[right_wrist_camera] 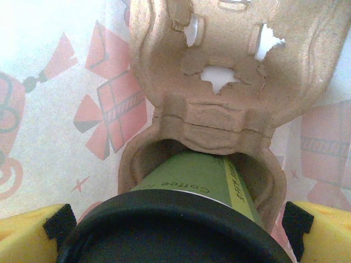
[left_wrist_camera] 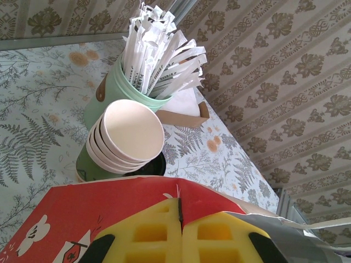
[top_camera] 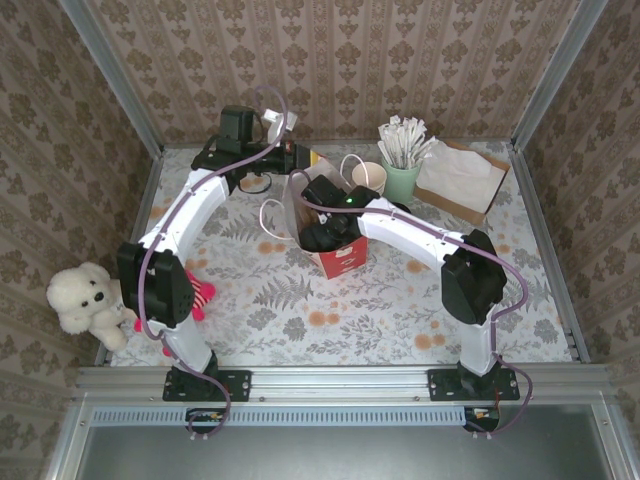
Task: Pack the takeout coffee
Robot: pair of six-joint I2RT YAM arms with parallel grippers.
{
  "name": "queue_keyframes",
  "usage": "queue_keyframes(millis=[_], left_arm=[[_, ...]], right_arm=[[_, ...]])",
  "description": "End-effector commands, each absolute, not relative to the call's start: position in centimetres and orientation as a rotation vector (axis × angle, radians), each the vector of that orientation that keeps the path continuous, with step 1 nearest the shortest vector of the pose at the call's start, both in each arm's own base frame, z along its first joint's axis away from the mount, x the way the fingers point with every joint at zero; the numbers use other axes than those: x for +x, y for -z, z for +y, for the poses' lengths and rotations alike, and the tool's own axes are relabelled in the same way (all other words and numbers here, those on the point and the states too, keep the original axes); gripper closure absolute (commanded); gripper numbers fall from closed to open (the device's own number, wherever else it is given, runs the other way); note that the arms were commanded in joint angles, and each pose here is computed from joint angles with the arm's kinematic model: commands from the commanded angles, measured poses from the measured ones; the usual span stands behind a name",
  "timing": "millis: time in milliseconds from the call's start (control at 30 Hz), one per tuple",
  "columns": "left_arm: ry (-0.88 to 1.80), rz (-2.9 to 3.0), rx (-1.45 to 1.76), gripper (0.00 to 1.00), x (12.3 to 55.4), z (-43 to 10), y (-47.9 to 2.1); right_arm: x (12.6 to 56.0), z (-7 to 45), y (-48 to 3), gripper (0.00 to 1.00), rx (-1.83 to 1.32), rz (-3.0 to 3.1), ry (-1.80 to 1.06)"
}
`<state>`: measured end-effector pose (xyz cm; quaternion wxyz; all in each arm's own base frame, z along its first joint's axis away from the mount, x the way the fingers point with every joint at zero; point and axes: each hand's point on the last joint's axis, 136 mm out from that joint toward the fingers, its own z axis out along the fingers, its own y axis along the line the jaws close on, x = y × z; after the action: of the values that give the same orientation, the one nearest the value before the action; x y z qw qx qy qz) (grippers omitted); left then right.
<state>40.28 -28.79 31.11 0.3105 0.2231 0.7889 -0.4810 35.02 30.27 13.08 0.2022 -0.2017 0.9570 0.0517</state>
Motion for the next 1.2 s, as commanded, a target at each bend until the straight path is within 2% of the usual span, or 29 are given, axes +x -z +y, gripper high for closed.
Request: queue_keyframes(millis=[0,1167], left_arm=[[1.261,2.0,0.635,1.0,39.3,-28.7,-33.6],[1.195,2.09,0.555,1.0,40.3,-28.0,-31.5]], right_arm=[[34.6,30.2,-14.4,0.0,-0.559,2.644,-0.155],[34.3,30.3,-15.7,0.0,-0.569,2.614,-0.131]])
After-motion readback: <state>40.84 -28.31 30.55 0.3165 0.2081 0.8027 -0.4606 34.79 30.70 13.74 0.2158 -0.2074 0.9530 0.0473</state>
